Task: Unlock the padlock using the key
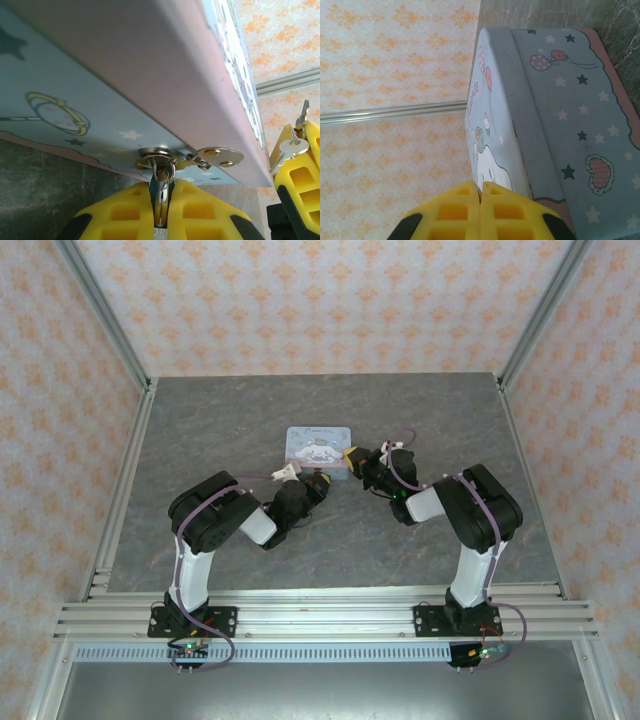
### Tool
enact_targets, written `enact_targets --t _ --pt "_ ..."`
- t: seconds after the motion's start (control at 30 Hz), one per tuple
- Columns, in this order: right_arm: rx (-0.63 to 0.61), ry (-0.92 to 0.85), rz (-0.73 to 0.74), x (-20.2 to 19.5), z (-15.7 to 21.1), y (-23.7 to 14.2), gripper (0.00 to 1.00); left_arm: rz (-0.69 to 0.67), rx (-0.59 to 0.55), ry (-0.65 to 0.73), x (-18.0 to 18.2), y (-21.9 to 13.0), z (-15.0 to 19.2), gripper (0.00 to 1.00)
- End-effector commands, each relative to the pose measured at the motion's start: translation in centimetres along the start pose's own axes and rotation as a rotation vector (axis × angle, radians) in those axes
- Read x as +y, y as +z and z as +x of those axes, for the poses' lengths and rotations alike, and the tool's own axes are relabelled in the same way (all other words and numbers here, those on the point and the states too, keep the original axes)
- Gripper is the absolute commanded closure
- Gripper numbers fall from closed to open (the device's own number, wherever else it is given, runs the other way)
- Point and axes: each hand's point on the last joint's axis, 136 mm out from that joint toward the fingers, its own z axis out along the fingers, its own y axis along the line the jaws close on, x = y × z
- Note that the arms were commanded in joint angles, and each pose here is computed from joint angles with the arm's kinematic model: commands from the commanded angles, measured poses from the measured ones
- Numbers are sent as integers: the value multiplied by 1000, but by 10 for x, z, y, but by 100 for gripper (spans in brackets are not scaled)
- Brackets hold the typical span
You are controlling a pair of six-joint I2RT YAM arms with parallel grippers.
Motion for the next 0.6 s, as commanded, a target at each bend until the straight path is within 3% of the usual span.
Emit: enact_targets --t 0.0,0.23,0.57 --pt "40 5 59 -12 7 -4 100 -33 12 0 4 -3 3 100" --pt "115 -52 76 0 31 -38 100 7 73 -56 -14 -12 -1 100" --pt "181 -79 151 -28 67 -66 100 92 195 -107 -42 -22 -7 100"
